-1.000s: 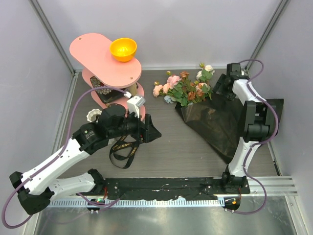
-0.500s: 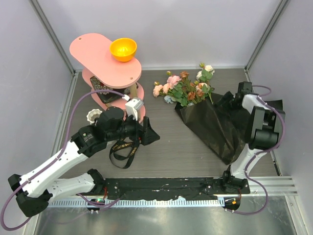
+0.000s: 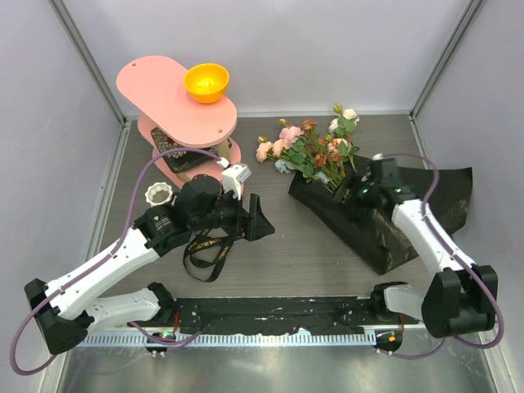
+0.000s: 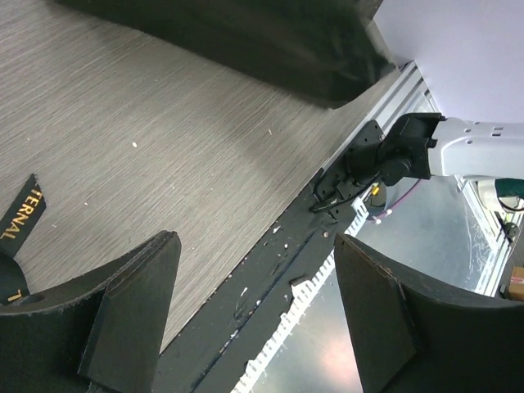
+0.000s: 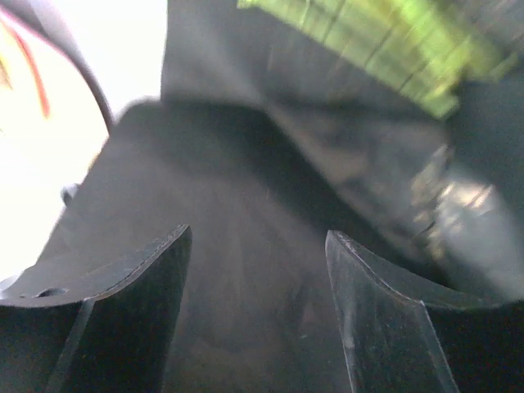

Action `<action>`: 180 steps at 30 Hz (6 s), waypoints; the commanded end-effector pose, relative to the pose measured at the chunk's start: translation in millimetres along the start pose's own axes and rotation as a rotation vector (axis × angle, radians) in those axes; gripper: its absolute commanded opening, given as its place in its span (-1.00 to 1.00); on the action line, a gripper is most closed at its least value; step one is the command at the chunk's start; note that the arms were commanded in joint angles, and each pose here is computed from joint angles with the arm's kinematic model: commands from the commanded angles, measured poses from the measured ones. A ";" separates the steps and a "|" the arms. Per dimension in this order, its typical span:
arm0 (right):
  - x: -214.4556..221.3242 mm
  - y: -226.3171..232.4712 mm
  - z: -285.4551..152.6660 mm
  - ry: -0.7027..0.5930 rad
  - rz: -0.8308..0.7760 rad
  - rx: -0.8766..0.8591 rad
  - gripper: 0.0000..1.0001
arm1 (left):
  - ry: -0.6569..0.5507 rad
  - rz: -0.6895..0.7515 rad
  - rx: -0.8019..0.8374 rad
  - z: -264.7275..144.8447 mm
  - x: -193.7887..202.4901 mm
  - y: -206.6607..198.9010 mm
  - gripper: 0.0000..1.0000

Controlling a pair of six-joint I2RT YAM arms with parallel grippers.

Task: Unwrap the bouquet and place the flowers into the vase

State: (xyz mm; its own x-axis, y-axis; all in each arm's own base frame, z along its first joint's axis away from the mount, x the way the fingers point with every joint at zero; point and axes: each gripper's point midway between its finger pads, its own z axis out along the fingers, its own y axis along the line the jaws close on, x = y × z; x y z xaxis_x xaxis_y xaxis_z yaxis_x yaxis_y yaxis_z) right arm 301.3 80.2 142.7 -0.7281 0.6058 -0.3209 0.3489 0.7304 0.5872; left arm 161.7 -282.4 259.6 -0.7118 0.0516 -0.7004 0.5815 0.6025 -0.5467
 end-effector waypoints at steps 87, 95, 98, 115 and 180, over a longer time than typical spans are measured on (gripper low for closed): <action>-132.9 -60.5 100.2 0.087 -0.722 0.562 0.19 | -0.016 0.093 0.169 -34.8 -0.4 -34.9 0.67; -124.9 -63.1 136.4 0.119 -0.706 0.428 -0.01 | -0.014 0.093 0.170 -37.0 -1.7 -36.5 0.79; -121.0 -60.4 145.0 0.110 -0.708 0.381 -0.26 | -0.021 0.087 0.171 -39.2 -3.3 -37.8 0.82; -207.4 3.4 80.4 -0.415 -0.758 0.395 -0.98 | -0.060 0.121 0.096 0.2 -57.8 -43.5 0.85; 49.6 269.4 -209.6 -0.667 -1.198 -1.106 -0.98 | -0.525 -0.057 0.194 -46.4 -242.6 -80.3 0.11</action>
State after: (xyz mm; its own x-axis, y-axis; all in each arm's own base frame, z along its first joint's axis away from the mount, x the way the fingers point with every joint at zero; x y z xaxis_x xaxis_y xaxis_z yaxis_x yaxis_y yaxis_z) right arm 247.7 243.7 414.3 0.0993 0.1395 -0.9852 -0.8842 0.4665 -0.0230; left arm 273.1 -308.8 486.5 -0.4848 -0.4001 -0.7778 0.6358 0.4495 -0.6275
